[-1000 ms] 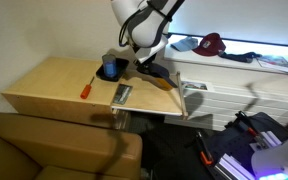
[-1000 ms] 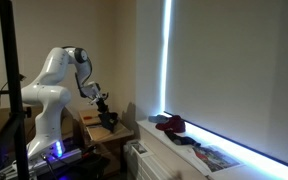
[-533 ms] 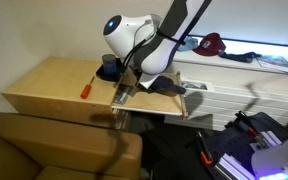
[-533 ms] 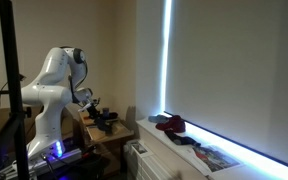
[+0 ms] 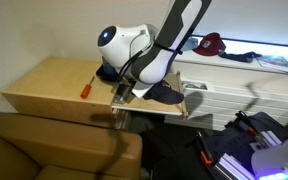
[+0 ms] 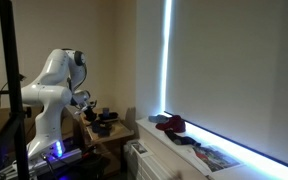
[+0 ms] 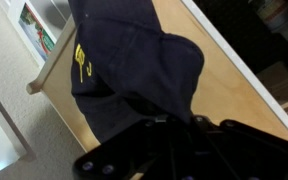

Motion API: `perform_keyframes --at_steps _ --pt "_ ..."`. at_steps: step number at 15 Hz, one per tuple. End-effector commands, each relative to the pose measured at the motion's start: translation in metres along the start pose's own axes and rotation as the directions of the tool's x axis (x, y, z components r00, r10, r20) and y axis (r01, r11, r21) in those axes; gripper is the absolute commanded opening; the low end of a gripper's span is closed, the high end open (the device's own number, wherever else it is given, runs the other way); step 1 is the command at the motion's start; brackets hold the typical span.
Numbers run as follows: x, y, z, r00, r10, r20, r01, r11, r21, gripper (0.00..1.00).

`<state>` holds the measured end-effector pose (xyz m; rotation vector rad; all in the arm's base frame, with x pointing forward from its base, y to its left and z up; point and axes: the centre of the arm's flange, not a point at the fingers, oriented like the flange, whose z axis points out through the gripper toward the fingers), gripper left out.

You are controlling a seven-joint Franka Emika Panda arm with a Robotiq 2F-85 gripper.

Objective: Put the black and yellow cap in the top drawer

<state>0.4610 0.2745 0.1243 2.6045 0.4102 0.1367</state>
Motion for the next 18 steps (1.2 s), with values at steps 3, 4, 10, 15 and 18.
perform_keyframes --at_steps 3,4,10,15,18 --pt "0.028 0.023 0.011 0.987 0.105 -0.124 -0.111 0.993 -0.039 0.32" --pt "0.025 0.028 0.010 0.988 0.116 -0.100 -0.120 0.992 -0.027 0.37" --pt "0.000 0.049 -0.017 0.970 0.160 0.180 -0.196 0.960 0.201 0.81" --pt "0.086 0.152 -0.048 0.916 0.220 0.336 -0.352 0.843 0.407 1.00" --pt "0.087 0.169 -0.046 0.908 0.253 0.335 -0.387 0.813 0.436 1.00"
